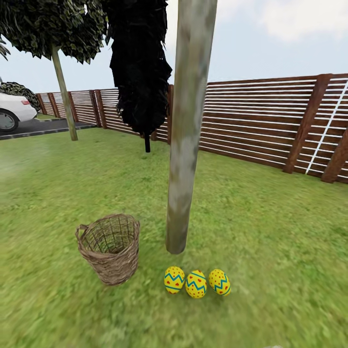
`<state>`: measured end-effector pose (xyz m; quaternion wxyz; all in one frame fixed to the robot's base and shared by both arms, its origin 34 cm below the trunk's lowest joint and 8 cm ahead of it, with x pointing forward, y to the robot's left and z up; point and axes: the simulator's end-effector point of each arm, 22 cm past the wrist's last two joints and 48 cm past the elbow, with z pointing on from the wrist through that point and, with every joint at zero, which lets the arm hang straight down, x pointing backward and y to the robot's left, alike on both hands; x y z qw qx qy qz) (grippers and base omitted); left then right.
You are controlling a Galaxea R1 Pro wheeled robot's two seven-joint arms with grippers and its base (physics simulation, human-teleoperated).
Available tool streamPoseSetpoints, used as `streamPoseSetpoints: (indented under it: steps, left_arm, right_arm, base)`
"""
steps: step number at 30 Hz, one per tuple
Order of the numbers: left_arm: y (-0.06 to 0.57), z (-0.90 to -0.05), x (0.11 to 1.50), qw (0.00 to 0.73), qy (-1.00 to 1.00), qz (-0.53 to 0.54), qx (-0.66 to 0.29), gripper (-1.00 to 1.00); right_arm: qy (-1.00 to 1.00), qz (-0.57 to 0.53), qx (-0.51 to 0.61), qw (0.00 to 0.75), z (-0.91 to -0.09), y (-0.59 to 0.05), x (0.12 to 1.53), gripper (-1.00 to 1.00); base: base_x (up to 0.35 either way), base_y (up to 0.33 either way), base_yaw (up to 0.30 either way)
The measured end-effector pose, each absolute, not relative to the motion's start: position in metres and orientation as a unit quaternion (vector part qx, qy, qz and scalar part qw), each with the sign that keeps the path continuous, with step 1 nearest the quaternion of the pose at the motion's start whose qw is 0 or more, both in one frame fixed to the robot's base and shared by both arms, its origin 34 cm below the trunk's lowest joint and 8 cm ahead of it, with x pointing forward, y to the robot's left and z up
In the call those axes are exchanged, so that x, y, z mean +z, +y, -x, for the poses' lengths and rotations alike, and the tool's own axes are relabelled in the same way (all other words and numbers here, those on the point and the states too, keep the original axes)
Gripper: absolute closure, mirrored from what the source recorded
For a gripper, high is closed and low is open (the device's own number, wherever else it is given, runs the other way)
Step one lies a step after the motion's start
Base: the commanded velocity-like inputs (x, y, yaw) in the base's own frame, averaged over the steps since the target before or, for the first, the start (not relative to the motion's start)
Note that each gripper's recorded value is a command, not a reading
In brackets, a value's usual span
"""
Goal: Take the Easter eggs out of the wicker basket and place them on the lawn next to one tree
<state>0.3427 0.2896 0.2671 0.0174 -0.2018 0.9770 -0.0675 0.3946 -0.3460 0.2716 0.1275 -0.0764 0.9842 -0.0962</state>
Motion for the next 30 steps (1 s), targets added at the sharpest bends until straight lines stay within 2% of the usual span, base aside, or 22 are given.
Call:
streamPoseSetpoints:
  steps: [30]
  left_arm:
    - [0.286, -0.3, 0.303, 0.007, 0.985, 0.17, -0.028, -1.0]
  right_arm:
    - [0.99, 0.078, -0.091, 0.077, -0.356, -0.345, 0.314, -1.0]
  base:
    - [0.0, 0.0, 0.0]
